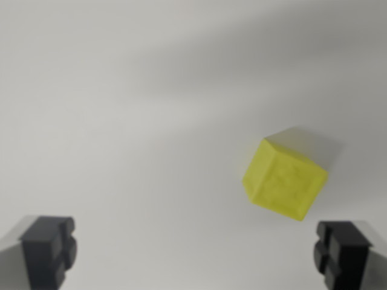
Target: Pick yellow cube
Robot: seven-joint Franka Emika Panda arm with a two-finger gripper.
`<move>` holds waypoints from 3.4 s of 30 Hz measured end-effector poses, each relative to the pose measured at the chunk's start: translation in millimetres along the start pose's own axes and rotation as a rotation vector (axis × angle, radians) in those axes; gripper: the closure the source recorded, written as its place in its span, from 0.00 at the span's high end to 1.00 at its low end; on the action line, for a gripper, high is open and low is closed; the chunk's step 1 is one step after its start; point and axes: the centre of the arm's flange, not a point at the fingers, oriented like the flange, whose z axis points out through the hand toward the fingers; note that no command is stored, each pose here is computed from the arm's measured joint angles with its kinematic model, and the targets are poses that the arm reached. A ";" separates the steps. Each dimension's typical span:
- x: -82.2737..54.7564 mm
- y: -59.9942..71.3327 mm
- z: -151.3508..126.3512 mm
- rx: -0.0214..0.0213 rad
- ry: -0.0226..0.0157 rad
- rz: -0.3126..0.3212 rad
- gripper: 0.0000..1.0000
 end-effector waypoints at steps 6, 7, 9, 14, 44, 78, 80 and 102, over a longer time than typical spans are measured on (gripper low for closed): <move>1.9 9.3 15.0 -0.0014 -0.0028 0.035 1.00; 2.2 10.8 17.4 -0.0016 -0.0032 0.041 1.00; 2.9 13.9 22.5 -0.0024 -0.0043 0.053 1.00; 4.5 21.6 34.9 -0.0033 -0.0065 0.083 1.00; 14.1 67.5 108.9 -0.0106 -0.0208 0.256 1.00; 19.3 96.8 184.6 -0.0161 -0.0301 0.366 1.00; 19.2 96.8 189.4 -0.0159 -0.0301 0.366 1.00; 19.9 96.4 173.7 -0.0151 -0.0307 0.368 0.00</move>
